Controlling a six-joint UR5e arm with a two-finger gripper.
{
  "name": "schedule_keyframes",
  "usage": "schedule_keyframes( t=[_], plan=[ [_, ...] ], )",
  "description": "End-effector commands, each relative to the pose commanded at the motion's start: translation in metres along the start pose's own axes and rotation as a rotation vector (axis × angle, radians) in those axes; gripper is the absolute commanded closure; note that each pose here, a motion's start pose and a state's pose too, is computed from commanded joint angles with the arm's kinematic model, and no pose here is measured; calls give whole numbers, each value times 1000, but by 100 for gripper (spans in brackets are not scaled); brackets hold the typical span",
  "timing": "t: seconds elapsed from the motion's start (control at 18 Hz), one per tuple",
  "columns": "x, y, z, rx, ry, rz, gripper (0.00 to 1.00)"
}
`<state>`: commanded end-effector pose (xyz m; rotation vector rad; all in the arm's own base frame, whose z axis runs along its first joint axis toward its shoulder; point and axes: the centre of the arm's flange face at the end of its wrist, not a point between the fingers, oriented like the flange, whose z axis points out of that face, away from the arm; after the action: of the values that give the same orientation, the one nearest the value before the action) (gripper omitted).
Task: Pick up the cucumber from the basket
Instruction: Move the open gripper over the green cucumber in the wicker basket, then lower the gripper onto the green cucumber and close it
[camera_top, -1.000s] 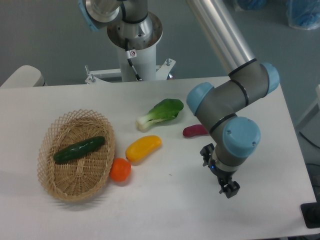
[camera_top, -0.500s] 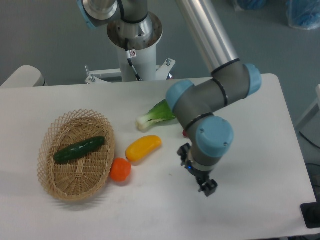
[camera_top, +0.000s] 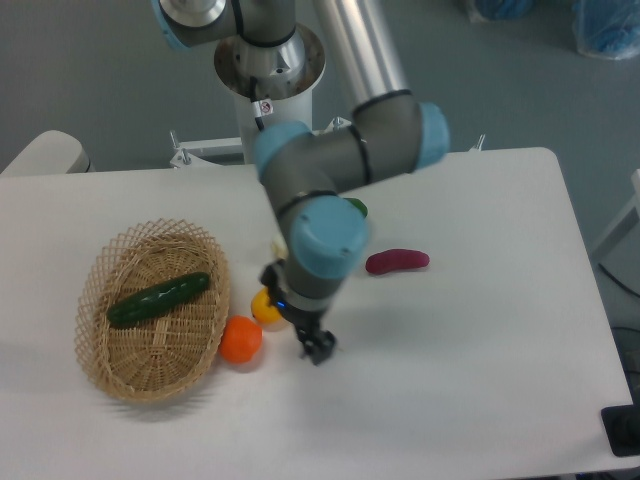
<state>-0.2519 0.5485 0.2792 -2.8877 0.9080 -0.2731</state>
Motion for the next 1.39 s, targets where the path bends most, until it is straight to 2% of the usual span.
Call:
schedule_keyframes(
  t=[0.11,0.22,0.33,0.61,0.83,1.11,1.22,1.28,1.33,1.39],
  plan=[
    [32,-10,11,-10,18,18,0],
    [50,-23,25,-8,-11,-34,0],
    [59,-47,38,2,-56,-51,0],
    [72,-83,73,-3,-67,-112,0],
    [87,-94,98,-62,-72,-110,0],
    [85,-94,109,-81,-79,-189,0],
    [86,-94,108,-82,-79,-199,13],
    [86,-94,108,-82,-80,-211,32],
    [85,-95,107,-80,-83,-221,57],
    [85,-95,104,-76,-88,-223,75]
  ],
)
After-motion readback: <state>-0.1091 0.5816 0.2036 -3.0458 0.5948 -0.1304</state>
